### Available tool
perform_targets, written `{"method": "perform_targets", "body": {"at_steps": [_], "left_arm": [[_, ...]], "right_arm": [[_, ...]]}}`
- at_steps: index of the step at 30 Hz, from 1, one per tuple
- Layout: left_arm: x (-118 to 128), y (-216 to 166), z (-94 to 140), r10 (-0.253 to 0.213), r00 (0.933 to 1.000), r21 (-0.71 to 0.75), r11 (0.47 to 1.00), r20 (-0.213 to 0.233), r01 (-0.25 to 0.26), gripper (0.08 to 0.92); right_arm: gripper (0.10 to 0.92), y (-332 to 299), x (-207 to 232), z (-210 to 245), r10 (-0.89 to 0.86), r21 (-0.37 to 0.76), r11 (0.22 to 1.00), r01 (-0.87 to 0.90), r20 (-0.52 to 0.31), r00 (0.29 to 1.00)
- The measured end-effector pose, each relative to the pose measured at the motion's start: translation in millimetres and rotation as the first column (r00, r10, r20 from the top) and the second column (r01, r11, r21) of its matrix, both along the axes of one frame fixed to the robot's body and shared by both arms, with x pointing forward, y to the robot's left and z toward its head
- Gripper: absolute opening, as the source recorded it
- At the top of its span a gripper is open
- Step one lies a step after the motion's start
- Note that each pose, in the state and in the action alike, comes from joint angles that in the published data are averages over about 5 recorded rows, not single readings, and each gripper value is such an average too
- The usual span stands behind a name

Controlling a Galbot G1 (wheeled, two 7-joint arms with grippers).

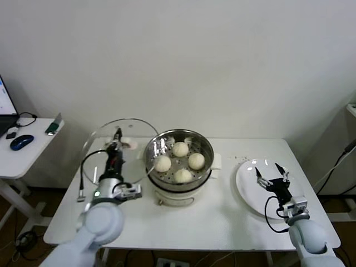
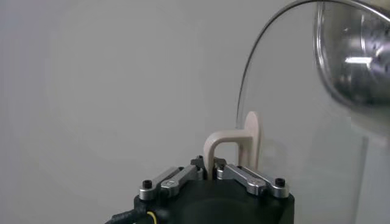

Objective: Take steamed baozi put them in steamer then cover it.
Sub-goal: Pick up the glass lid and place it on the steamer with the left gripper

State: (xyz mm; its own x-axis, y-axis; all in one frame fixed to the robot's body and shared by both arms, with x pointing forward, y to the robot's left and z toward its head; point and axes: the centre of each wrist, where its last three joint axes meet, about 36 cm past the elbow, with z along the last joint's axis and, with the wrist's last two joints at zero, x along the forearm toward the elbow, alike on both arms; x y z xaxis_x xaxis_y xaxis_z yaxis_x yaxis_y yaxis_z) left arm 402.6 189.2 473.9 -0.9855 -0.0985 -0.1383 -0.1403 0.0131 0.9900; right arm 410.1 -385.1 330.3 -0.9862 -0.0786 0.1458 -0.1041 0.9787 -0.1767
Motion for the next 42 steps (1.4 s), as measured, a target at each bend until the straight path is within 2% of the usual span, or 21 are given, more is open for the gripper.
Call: {"method": "perform_targets", "body": {"at_steps": [13,19,27,42], "left_arm": [[36,-98,-6,-0.08,0.9957,-0.036,0.996,-0.048,0.078,0.155],[48,-130,-12,-0.098,0.9919,-0.046,0.995,-0.082,0.094,0.155],[58,-151,-28,-0.095,0.9847,-0.048,0.995,-0.146,0.089,0.155],[70,-171,-39,-0.095,0.9782,-0.038,0.995,-0.184,0.09,0.155]], "right_arm": [[0.823,-9,-4,-3,-0.012,-0.014,1.0,0.012,0.005,1.0],[0.823,-13,-8,-5,-0.021,-0.014,1.0,0.021,0.007,1.0],[0.823,-17,-12,-9,-0.028,-0.017,0.999,0.028,0.004,1.0],[0.823,-18,-12,-12,-0.034,-0.017,0.999,0.034,0.005,0.999]]}}
